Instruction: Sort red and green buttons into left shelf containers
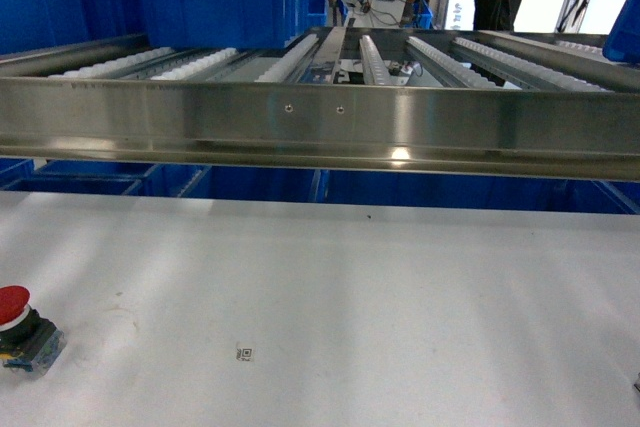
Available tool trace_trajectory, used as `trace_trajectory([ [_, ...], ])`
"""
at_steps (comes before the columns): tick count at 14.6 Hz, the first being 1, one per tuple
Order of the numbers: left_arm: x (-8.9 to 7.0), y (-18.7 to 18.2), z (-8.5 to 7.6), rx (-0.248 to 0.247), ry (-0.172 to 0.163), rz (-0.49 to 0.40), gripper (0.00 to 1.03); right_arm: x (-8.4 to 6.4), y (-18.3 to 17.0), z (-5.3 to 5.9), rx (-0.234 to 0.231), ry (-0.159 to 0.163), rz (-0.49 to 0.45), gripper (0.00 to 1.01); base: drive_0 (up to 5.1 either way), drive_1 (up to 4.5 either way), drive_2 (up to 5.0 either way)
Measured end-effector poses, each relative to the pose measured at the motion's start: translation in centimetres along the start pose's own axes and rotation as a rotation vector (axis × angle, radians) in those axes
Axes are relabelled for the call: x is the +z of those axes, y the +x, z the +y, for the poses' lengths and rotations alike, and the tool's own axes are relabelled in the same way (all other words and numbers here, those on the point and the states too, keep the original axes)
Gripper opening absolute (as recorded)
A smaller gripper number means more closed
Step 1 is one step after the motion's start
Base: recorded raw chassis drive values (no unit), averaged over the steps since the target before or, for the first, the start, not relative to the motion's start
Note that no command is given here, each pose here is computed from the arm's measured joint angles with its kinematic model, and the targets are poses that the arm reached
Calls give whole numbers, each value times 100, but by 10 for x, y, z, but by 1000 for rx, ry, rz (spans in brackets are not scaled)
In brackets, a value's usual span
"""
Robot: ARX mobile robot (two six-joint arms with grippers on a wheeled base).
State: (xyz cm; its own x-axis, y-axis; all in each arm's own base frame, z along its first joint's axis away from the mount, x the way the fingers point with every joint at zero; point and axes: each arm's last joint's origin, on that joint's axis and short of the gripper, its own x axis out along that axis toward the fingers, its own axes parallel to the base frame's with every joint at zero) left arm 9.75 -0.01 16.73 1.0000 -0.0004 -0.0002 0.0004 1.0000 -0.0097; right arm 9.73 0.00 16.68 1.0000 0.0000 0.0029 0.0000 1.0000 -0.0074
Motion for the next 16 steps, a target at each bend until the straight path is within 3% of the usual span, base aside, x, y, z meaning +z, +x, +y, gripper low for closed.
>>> trace_trajectory([
  [11,0,0,0,0,0,-1,98,0,0,0,0,0,0,98,0,0,0],
  [12,0,0,4,-2,0,-3,98,0,0,2,-5,-9,2,98,0,0,0],
  [14,5,6,19,60,7,-31,98,1,7,11,46,-54,4,98,0,0,0],
  [16,1,20,25,28,-2,19,98,-1,20,14,48,-70,53,98,0,0,0],
])
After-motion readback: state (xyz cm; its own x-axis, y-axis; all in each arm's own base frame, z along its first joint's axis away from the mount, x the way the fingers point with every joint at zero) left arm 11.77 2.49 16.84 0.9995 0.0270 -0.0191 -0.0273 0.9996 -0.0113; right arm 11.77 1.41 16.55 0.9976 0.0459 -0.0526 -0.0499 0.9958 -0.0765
